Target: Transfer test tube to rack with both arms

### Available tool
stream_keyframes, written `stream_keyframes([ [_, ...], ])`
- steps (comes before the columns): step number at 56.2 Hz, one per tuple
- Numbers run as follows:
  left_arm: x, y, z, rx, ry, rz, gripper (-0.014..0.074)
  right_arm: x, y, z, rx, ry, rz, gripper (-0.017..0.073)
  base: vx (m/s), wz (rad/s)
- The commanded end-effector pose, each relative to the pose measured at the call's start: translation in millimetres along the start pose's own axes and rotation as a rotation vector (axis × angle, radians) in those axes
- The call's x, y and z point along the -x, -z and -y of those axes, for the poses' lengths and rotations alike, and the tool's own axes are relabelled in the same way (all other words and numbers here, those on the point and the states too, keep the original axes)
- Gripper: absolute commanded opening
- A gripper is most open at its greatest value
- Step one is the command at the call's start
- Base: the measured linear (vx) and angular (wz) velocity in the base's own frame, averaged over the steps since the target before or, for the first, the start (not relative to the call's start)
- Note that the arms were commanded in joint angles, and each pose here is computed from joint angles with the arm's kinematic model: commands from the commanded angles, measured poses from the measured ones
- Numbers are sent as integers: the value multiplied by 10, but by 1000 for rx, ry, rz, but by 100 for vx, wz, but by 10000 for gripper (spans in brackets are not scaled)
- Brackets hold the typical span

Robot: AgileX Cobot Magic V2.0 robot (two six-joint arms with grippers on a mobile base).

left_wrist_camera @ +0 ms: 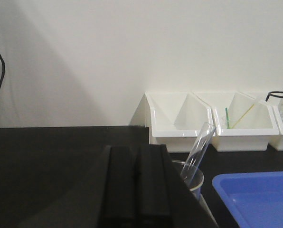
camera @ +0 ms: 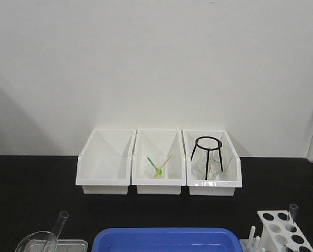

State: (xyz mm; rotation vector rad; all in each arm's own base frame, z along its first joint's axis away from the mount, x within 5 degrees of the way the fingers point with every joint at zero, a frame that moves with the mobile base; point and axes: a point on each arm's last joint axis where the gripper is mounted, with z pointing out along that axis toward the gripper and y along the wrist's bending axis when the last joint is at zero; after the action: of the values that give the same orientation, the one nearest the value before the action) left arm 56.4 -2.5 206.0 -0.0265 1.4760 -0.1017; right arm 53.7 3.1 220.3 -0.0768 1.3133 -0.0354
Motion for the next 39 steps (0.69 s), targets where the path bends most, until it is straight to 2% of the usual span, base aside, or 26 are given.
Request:
stream_keyframes([
  [1,291,30,25,-20,21,210,-6,69,13,-13,10,10,111,-11,0,0],
  [8,500,67,33,-39,159,295,-6,258,6,4,4,5,150,-11,0,0],
  [12,716,111,52,-49,183,322,-6,496,9,28,-7,8,182,-11,0,0],
  [16,993,152,76,-53,169,345,-6,774,-19,60,-21,17,181,-11,0,0],
  [24,1551,21,122,-43,91,370,-6,1309,-268,110,-28,58,184,-11,0,-1],
  [33,1990,-432,156,-29,35,348,-6,1520,-798,128,-8,56,153,-11,0,0],
  [39,2094,-741,163,-25,35,312,-6,1542,-1096,125,8,50,163,-11,0,0],
])
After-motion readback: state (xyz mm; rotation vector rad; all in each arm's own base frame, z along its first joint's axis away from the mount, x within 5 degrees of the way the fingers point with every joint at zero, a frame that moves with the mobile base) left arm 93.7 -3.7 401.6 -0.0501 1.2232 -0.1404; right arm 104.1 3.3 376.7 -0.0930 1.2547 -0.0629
